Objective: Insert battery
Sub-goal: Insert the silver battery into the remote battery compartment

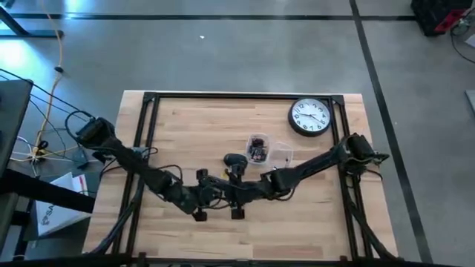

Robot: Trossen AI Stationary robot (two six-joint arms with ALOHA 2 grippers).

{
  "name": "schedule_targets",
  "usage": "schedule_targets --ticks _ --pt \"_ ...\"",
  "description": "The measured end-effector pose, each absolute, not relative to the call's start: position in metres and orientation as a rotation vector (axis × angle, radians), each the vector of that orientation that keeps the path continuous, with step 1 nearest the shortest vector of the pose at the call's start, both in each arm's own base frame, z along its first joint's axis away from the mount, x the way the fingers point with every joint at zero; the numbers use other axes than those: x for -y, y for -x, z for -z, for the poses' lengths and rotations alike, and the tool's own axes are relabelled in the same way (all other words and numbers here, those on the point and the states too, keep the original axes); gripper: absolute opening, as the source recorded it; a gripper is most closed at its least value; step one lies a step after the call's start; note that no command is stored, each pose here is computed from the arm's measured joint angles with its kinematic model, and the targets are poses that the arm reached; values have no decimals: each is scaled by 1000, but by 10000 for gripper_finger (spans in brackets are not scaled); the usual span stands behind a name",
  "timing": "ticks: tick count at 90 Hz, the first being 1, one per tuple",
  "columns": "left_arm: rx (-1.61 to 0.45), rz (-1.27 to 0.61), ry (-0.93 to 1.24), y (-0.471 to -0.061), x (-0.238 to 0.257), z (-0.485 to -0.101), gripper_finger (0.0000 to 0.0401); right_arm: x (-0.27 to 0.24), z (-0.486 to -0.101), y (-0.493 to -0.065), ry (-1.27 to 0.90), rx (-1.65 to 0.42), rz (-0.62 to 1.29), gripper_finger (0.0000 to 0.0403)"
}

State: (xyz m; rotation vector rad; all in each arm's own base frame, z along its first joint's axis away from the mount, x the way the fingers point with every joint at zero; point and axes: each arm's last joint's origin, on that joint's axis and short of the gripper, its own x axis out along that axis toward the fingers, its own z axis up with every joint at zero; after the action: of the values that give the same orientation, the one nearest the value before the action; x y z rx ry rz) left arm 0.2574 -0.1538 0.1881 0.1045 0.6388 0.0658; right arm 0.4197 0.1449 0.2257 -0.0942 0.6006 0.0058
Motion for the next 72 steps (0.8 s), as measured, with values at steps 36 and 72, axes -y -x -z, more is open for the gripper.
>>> schedule_targets --ticks 36,72 --pt "-613 -83 -85 -263 154 -187 14 -148 -218 -425 73 -586 -31 123" --pt "-610 -71 -98 -262 155 -187 14 -148 -213 -425 78 -605 -34 59"
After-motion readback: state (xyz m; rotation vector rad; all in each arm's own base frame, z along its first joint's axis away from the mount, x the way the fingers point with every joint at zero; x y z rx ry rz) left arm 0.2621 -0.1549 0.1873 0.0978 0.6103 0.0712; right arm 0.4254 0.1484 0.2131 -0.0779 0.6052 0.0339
